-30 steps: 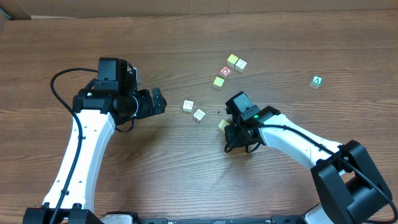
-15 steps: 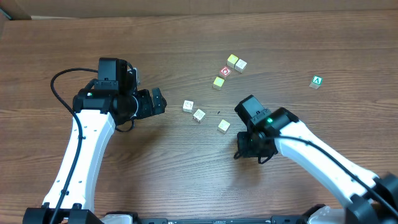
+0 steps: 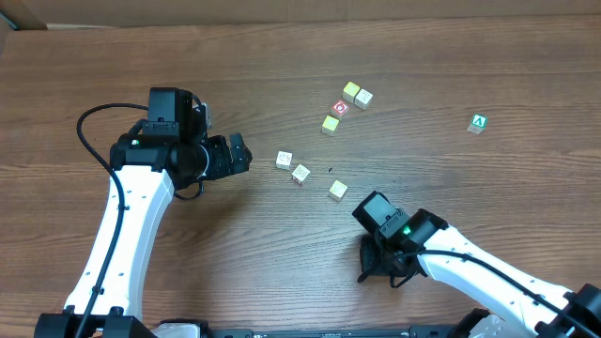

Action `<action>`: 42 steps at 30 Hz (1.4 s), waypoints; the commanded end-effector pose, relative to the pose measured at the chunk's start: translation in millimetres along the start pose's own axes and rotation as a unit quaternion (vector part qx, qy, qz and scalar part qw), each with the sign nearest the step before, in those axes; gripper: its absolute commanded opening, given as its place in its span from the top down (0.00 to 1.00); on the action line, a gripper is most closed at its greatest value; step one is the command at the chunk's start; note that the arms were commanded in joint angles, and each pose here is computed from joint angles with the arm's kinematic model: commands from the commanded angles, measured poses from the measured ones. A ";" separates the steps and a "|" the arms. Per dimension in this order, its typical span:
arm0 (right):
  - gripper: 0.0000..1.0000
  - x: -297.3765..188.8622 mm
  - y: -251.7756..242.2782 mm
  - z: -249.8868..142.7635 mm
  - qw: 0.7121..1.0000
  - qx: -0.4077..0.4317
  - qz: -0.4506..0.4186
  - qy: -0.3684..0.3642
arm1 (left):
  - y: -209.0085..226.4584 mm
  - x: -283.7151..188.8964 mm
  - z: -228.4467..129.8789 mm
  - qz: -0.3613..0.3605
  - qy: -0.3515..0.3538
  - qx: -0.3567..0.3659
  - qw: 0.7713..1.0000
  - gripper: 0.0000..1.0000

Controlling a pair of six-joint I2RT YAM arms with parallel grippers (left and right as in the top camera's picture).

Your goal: Flip 5 blocks

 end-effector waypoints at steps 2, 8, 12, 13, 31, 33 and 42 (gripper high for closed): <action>0.86 4.3 -4.1 -5.4 0.999 0.032 0.005 0.008 | -5.0 -4.3 4.6 -0.010 -0.008 0.015 1.000 0.00; 0.60 4.2 -3.5 -5.5 0.999 0.032 0.007 0.009 | -5.0 -4.3 4.6 -0.010 -0.008 0.015 1.000 0.00; 0.50 3.8 -2.9 -5.1 0.999 0.031 0.008 0.009 | -5.0 -4.3 4.6 -0.010 -0.008 0.015 1.000 0.00; 0.49 3.3 -2.5 -5.1 0.999 0.031 0.009 0.009 | -5.0 -4.3 4.6 -0.010 -0.008 0.015 1.000 0.00; 0.14 -60.7 57.3 61.9 0.989 0.021 0.107 -0.099 | -10.2 -3.1 -0.7 -0.012 0.007 0.034 0.999 0.00; 0.14 -47.1 59.9 72.4 0.989 0.048 0.117 -0.072 | -10.2 -3.1 -0.8 -0.012 0.008 0.034 0.999 0.00; 0.13 -88.7 34.1 124.2 0.983 0.126 0.095 -0.095 | -48.6 7.8 -9.2 -0.044 0.024 0.159 0.986 0.16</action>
Point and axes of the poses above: each gripper's point midway between its finger pads, its own x axis out along the fingers, its own y axis along the line the jaws close on, z = x × y, the point moved 8 cm from there along -x, back along the fingers, and after that the axes turned 12 degrees about x, right-handed, at the moved point
